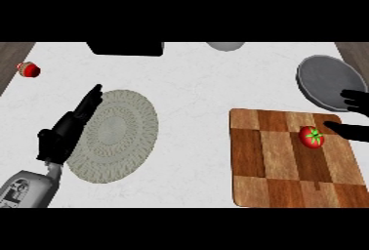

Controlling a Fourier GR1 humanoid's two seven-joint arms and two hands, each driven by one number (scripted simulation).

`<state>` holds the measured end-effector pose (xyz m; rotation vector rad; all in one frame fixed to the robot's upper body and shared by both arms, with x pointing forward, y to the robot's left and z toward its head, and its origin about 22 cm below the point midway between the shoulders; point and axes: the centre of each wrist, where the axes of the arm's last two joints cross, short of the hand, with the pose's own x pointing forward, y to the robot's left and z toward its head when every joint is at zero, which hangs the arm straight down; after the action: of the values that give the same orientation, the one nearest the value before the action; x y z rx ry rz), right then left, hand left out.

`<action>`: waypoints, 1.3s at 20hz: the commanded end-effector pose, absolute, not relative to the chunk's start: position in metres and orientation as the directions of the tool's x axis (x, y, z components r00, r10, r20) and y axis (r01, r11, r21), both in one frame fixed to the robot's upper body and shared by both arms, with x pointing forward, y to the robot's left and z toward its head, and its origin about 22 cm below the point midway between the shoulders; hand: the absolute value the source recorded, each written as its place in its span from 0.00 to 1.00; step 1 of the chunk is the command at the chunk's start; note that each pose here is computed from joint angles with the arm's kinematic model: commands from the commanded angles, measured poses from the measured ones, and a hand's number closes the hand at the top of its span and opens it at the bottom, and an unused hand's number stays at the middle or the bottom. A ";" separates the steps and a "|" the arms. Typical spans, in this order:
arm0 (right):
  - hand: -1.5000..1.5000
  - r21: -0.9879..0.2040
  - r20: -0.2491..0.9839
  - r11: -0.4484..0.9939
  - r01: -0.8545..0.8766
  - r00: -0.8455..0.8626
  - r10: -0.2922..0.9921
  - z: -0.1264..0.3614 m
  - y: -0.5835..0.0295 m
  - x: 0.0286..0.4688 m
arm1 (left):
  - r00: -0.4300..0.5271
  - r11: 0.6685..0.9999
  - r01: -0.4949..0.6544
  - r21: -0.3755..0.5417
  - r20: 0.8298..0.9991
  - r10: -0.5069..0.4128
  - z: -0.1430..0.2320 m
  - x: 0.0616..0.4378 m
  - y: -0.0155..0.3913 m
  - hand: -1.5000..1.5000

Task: Pick the tomato from the cutting board and place it in the pan

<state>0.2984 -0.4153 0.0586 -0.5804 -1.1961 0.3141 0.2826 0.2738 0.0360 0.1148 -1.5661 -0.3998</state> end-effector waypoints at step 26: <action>0.00 -0.539 0.112 0.484 -0.689 0.511 0.852 0.090 -0.354 0.392 | 0.030 0.941 0.192 0.279 0.957 -0.290 0.049 0.275 0.245 0.50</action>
<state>0.3753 -0.3828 0.0869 -0.5437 -0.4921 0.8873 0.2774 0.2450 0.0490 0.0735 -1.5017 -0.3754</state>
